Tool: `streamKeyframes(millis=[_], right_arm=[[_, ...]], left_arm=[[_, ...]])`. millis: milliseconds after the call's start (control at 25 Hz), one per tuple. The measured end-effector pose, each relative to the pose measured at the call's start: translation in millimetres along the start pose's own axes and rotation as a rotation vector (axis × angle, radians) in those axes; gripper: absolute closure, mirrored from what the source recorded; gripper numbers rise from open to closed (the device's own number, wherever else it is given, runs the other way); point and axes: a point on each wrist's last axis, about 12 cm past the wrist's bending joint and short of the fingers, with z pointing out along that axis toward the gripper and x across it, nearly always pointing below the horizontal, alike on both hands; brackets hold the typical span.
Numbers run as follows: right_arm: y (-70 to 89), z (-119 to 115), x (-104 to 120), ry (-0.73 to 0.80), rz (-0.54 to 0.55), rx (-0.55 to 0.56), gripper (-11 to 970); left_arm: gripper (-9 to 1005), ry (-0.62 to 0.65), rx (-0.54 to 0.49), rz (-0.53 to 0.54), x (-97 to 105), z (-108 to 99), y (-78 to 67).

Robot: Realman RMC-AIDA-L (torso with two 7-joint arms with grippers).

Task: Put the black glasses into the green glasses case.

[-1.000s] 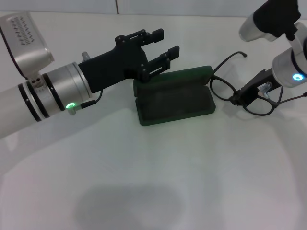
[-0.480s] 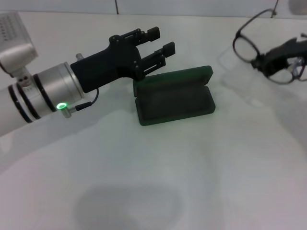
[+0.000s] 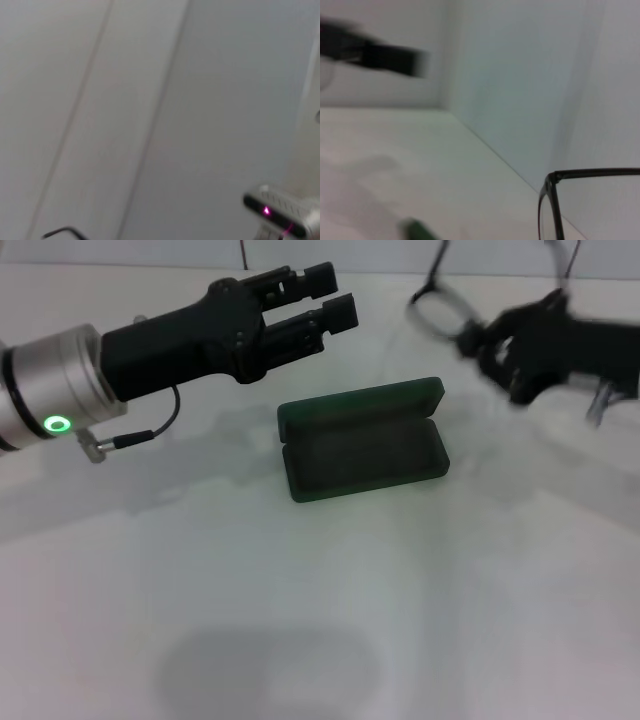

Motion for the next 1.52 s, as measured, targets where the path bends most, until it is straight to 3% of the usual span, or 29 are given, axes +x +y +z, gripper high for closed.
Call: streamKeyframes(millis=[240,560,840,1520], right_arm=[[36.6,-3.6,14.6,-0.272,-0.227,-0.191,844],[50.9,-5.5,20.3,-0.362,-0.331,-0.238,844],[53.3,-8.6,18.6,-0.413,-0.366,-0.235,845],[53.3,-11.7,22.3,-0.431,-0.389,-0.197,845]], left_arm=[[424,0.027,0.080,-0.072,-12.9,5.4,-1.0],[424,0.154,0.151,-0.186,-17.1,28.6,1.5],[424,0.248,0.206,-0.213,-6.6,47.3,-5.0],[425,0.294,0.228,-0.206,-4.5,53.0,-6.3]])
